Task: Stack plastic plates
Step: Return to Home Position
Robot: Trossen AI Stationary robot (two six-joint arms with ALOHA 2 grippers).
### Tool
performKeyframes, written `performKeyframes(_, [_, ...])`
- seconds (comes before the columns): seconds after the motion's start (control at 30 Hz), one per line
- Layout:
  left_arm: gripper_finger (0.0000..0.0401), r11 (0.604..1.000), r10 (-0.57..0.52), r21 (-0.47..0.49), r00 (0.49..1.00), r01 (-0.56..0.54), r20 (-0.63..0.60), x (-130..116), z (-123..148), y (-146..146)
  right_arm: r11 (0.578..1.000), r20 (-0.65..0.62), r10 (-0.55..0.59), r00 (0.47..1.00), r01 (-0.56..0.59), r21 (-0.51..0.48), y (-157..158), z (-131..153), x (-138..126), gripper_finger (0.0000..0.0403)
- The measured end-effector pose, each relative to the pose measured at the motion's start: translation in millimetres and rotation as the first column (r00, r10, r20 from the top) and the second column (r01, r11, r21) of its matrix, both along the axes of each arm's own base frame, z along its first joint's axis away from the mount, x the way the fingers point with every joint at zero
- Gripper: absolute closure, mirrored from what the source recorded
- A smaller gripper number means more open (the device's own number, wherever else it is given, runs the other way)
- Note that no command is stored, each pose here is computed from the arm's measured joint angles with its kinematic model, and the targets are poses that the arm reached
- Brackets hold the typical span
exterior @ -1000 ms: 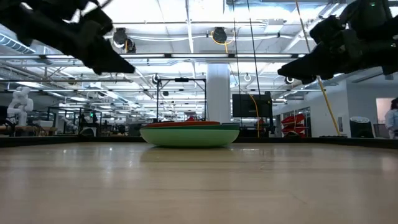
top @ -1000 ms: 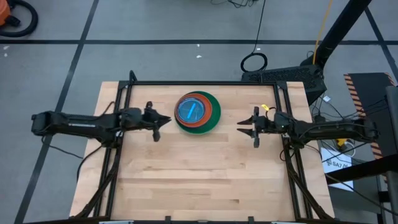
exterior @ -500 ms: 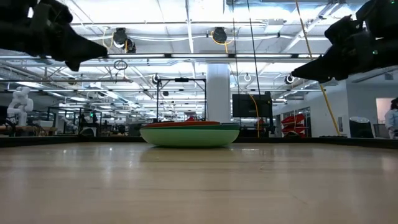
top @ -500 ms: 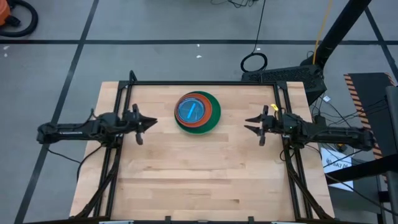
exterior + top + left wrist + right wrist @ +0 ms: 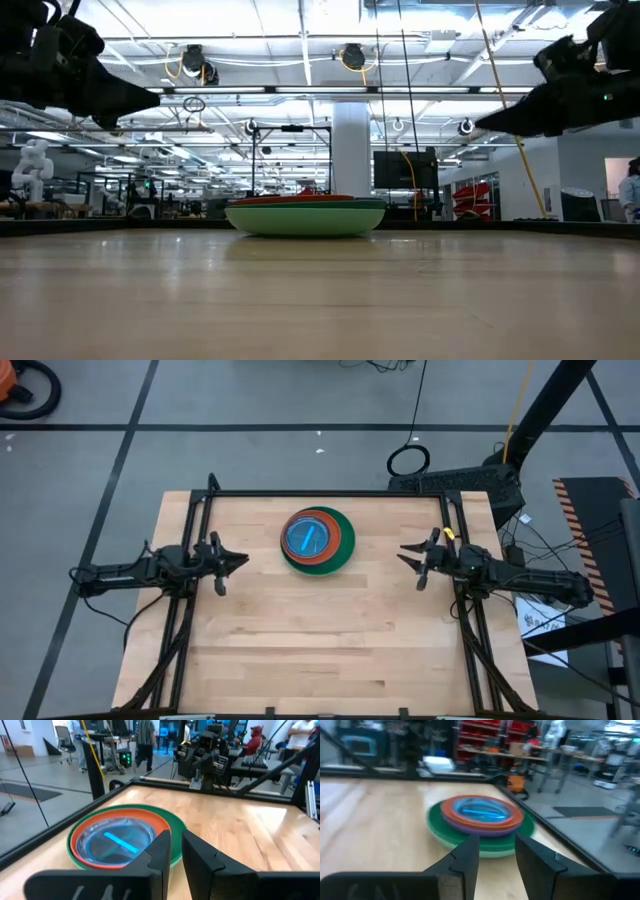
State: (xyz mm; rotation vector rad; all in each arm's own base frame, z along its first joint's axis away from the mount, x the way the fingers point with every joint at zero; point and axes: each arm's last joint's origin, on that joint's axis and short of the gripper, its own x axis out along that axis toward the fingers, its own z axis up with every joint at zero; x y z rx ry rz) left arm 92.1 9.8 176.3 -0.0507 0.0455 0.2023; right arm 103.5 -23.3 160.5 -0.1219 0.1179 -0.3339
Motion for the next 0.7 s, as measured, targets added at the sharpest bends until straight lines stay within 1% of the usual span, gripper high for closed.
performKeyframes(0.13, [0.0348,1.000,0.010,-0.006,1.000,-0.010,-0.011,0.2,-0.8,0.3,0.999,-0.004,-0.040,0.999,0.040,-0.003,-1.1,-0.3,-0.4,0.0284])
performKeyframes(0.2, [0.0348,0.999,0.031,-0.013,0.999,-0.032,-0.039,0.0,-3.8,0.9,0.998,0.004,-0.048,0.999,0.048,0.033,-1.3,-0.8,0.0,0.0284])
performKeyframes(0.3, [0.0348,0.997,0.038,-0.058,0.998,-0.040,-0.047,0.5,-4.8,1.0,0.996,0.016,-0.052,0.999,0.051,0.080,-1.3,-1.2,0.1,0.0284])
performKeyframes(0.43, [0.0348,0.998,0.038,-0.055,0.998,-0.041,-0.047,0.4,-4.8,1.1,0.990,0.033,-0.060,0.998,0.055,0.131,-1.3,-1.2,0.1,0.0284])
performKeyframes(0.7, [0.0348,0.998,0.039,-0.054,0.998,-0.041,-0.047,0.4,-4.8,1.1,0.990,0.029,-0.059,0.998,0.055,0.128,-1.3,-1.5,0.2,0.0284])
